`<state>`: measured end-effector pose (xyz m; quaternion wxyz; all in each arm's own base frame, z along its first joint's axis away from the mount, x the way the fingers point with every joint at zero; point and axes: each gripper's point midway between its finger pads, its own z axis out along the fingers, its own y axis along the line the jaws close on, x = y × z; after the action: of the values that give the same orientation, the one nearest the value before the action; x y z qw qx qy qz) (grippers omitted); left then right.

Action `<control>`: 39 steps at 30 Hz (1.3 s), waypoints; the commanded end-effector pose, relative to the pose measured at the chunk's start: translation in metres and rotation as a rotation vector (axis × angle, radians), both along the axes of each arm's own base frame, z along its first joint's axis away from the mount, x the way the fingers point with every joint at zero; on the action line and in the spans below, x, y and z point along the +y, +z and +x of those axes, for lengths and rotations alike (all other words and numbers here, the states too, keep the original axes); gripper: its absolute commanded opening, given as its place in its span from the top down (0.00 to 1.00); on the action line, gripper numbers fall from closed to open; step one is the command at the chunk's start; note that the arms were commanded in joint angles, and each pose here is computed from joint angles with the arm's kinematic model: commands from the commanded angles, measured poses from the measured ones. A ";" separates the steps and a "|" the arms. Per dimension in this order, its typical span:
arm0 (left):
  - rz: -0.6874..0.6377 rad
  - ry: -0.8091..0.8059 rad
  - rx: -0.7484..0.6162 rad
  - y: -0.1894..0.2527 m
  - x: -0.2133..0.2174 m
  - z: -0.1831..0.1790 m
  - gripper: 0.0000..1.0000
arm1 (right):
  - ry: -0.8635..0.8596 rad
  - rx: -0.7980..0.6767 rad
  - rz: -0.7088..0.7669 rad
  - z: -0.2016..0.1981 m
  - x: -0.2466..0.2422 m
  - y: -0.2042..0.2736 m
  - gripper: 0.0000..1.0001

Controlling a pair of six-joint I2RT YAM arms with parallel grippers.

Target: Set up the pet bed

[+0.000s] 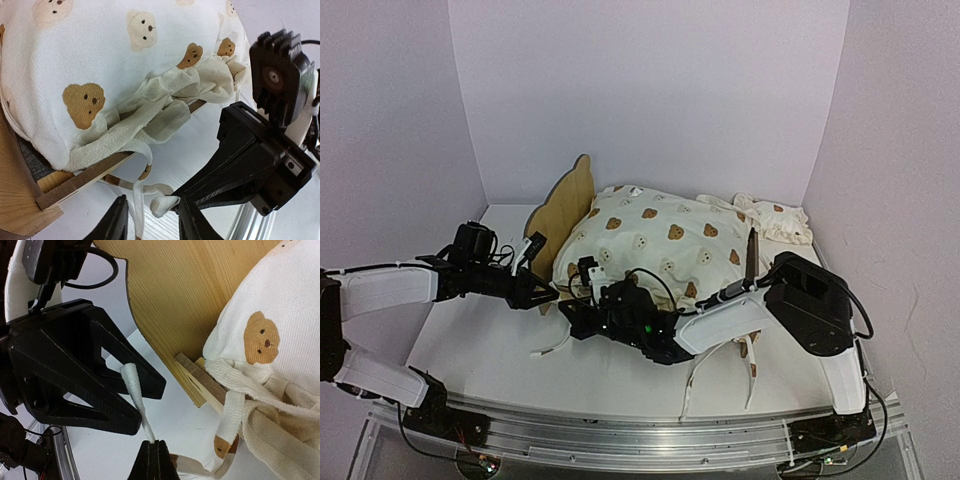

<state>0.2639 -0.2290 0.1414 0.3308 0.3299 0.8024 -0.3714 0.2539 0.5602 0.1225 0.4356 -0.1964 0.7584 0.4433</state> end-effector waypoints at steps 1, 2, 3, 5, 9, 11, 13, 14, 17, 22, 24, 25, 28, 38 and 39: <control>-0.075 -0.006 -0.039 0.023 -0.008 0.010 0.73 | 0.029 -0.033 0.045 -0.006 0.005 0.017 1.00; -0.076 -0.008 -0.036 0.022 -0.008 0.010 0.77 | 0.033 -0.035 0.046 -0.006 0.006 0.018 1.00; -0.078 -0.014 -0.031 0.022 -0.009 0.009 0.83 | 0.036 -0.034 0.046 -0.006 0.007 0.017 1.00; -0.077 -0.021 -0.024 0.020 -0.009 0.007 0.95 | 0.040 -0.030 0.045 -0.006 0.007 0.015 1.00; -0.030 0.007 -0.010 0.011 -0.003 0.008 1.00 | 0.035 -0.025 0.026 -0.006 0.004 0.009 0.99; 0.045 0.084 -0.003 -0.003 0.008 0.016 1.00 | -0.029 -0.006 -0.019 -0.001 -0.009 0.003 0.87; 0.107 0.121 -0.014 -0.014 0.018 0.019 1.00 | -0.146 0.013 -0.080 0.008 -0.030 -0.003 0.82; 0.125 0.122 -0.030 -0.016 0.020 0.020 1.00 | -0.187 0.015 -0.100 0.010 -0.036 -0.003 0.80; 0.142 0.101 -0.058 -0.021 0.019 0.018 1.00 | -0.256 -0.022 -0.125 0.010 -0.037 -0.001 0.79; 0.155 0.020 -0.158 -0.023 0.006 0.016 1.00 | -0.288 0.016 -0.086 0.013 -0.019 -0.011 0.79; 0.172 0.016 -0.184 -0.027 0.006 0.019 1.00 | -0.323 0.029 -0.076 0.015 -0.017 -0.017 0.78; 0.183 0.013 -0.192 -0.029 0.006 0.019 1.00 | -0.342 0.031 -0.067 0.017 -0.015 -0.020 0.77; 0.192 0.000 -0.207 -0.031 0.007 0.018 1.00 | -0.367 0.027 -0.051 0.023 -0.009 -0.024 0.76; 0.215 -0.083 -0.246 -0.035 0.003 0.005 1.00 | -0.509 -0.027 -0.051 0.031 -0.020 -0.021 0.71; 0.216 -0.086 -0.253 -0.036 0.004 0.004 1.00 | -0.510 -0.022 -0.049 0.031 -0.018 -0.023 0.69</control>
<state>0.2772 -0.2211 0.1071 0.3704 0.4088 0.7947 -0.2532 0.2816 0.5366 0.0797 0.5102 -0.0514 0.8071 0.2926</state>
